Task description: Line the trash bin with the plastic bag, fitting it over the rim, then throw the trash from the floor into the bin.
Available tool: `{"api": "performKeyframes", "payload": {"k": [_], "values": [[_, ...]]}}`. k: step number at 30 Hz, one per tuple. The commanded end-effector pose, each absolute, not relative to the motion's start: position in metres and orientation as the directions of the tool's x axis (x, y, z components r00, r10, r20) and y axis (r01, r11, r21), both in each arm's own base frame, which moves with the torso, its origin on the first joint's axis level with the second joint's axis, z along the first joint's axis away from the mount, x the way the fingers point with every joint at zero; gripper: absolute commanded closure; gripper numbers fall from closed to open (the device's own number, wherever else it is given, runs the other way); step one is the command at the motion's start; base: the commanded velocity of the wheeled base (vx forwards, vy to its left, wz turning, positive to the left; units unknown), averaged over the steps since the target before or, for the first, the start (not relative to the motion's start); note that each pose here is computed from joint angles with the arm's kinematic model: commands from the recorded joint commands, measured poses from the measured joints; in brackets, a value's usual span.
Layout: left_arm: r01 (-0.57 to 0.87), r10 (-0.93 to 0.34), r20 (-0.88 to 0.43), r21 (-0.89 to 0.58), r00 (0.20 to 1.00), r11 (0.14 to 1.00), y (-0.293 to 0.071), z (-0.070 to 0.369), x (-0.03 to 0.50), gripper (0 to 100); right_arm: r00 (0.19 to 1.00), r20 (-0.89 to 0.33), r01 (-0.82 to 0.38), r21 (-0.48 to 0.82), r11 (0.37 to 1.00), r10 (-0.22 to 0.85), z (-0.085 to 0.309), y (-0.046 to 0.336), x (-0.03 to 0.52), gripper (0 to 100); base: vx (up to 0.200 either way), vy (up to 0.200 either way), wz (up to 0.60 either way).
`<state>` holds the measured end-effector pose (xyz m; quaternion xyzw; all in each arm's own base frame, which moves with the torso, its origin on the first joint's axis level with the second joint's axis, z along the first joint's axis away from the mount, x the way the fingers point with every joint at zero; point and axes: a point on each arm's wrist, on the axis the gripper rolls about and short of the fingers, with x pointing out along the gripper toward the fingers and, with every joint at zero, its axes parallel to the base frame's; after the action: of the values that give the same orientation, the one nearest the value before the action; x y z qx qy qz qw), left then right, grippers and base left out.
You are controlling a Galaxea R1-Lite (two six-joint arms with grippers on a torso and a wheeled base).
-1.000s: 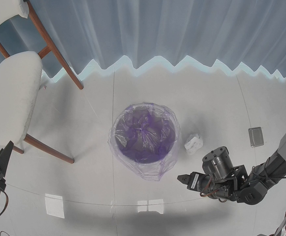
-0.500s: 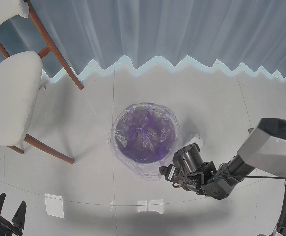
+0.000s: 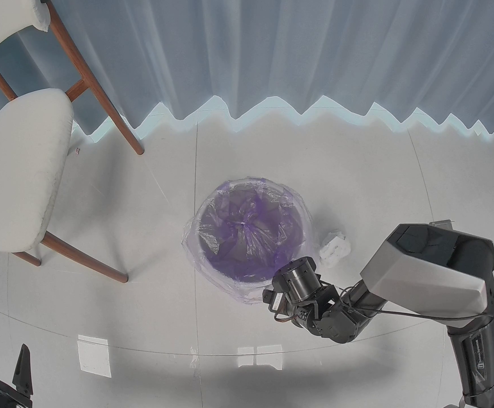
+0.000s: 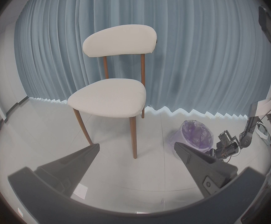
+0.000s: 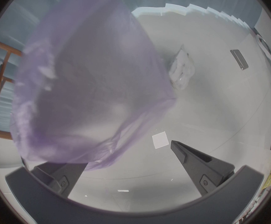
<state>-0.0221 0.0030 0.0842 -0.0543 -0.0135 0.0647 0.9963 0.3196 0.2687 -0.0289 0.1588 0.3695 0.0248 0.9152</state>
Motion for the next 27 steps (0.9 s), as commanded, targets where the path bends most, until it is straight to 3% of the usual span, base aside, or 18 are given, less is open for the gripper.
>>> {"api": "performKeyframes", "payload": {"k": [1,18,27], "values": [[-0.123,0.127,0.027,-0.112,0.992,0.986,0.003,0.079,-0.023,0,0.713,-0.688,0.067,0.264,0.962,0.139,-0.054,0.273,0.326,0,0.0,0.0,0.0],[-0.121,0.125,0.029,-0.114,0.992,0.986,0.003,0.079,-0.023,0,0.622,-0.78,0.068,0.133,0.989,0.062,-0.053,0.274,0.335,0,0.0,0.0,0.0],[-0.123,0.127,0.029,-0.114,0.991,0.986,0.003,0.079,-0.023,0,0.688,-0.685,0.024,0.353,0.935,0.241,0.055,0.291,0.268,0,0.0,0.0,0.0]]}}
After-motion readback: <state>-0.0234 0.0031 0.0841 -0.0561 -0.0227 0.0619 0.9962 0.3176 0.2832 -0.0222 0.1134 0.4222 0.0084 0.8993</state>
